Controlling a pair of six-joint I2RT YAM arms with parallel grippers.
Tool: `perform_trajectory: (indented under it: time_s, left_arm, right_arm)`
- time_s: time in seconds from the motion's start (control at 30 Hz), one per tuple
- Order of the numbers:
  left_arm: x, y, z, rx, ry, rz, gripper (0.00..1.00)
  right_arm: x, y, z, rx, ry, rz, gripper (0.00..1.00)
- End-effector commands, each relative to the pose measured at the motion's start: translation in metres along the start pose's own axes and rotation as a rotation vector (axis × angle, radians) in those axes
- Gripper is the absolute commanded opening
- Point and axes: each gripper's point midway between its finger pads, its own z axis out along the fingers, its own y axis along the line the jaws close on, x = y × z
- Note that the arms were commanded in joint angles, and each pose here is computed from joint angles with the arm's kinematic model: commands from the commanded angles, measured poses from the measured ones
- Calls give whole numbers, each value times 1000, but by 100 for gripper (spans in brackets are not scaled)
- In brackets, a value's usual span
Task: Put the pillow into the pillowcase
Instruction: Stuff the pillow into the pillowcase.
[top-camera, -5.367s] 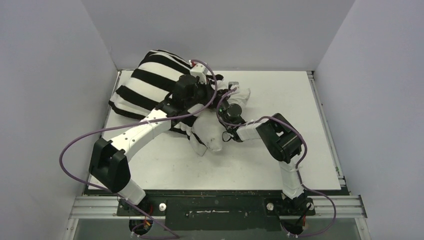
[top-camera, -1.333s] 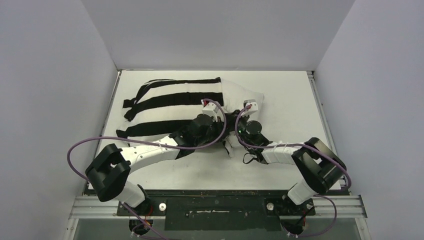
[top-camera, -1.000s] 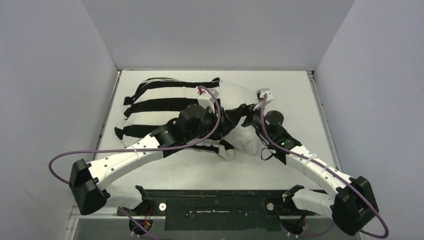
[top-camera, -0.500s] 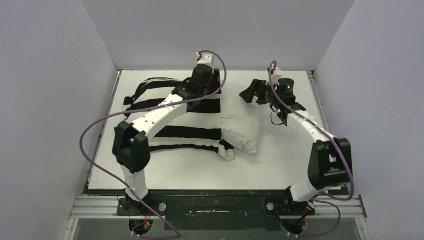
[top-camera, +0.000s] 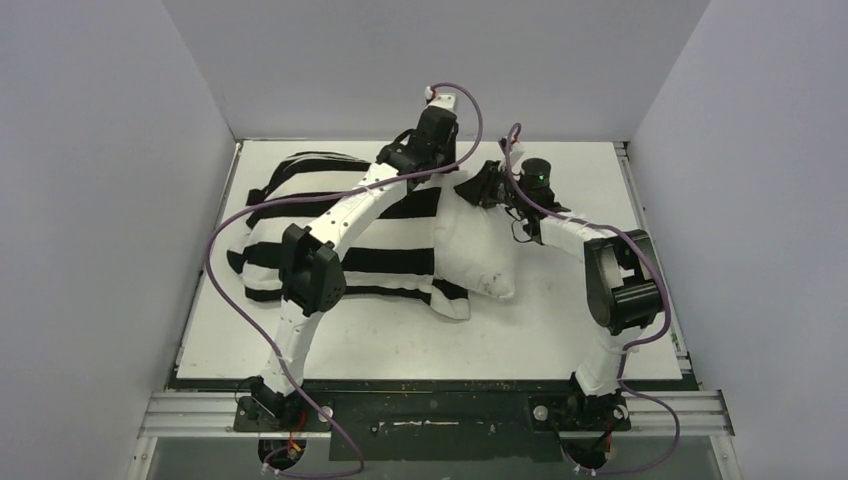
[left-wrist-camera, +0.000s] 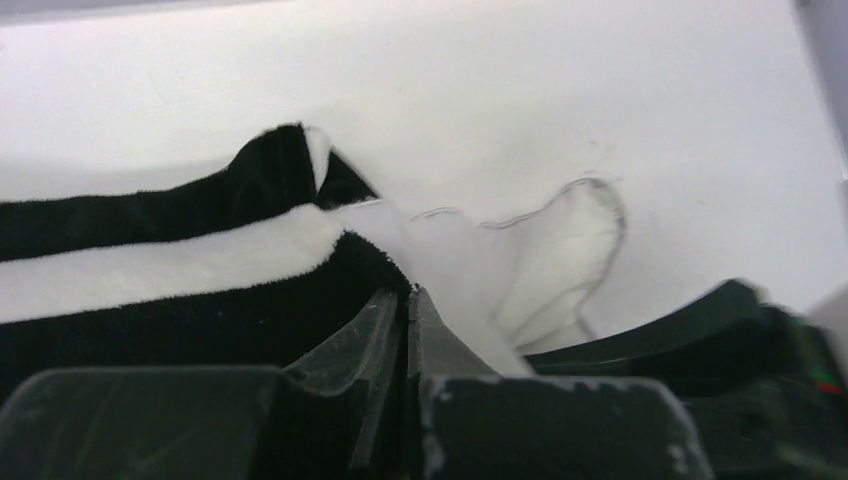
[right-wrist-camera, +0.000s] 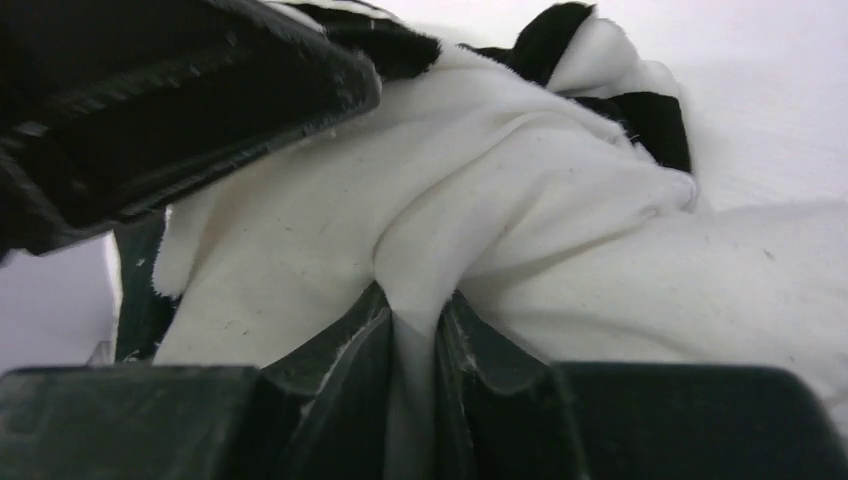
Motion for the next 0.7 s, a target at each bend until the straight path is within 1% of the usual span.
perform_trajectory:
  time_s: [0.0,0.07,0.13,0.2,0.27,0.3,0.33,0.4,0.47,0.6,0.63,0.67]
  left_arm:
    - [-86,-128,-98,413,-199,-98,0]
    - [-82,-168,-122,522,-193,-126,0]
    - [-70,-195,-138,576,-176,-143,0]
    - [-53,-218,-152,621,-156,-165,0]
    - [-43,-236,-173,689,-160,-212,0]
    - [-34,-243,-174,711,-153,-241,0]
    - [-36,-245,-185,737,-161,-273,0]
    - [-37,-243,-194,756,-176,-321,0]
    - [-39,-238,-196,742,-190,-333,0]
    - [-33,-223,-191,705,-193,-306,0]
    - [-33,-219,-190,703,-188,-292,0]
    - [-32,-213,-185,695,-169,-273,0]
  right_arm:
    - [-11,75,8,-243,-131,85,9]
    - [-17,84,10,-256,-205,112,0]
    - [-26,86,12,-250,-287,169,0]
    - [-34,78,10,-217,-389,250,0]
    - [-41,71,11,-185,-463,308,0]
    - [-43,64,13,-150,-493,327,0]
    - [-44,57,13,-114,-521,339,0]
    - [-44,43,12,-38,-561,366,0]
    - [-41,29,7,29,-603,399,0]
    - [-36,7,-9,157,-672,421,0]
    - [-34,6,-10,165,-667,409,0]
    - [-32,9,-12,154,-648,385,3]
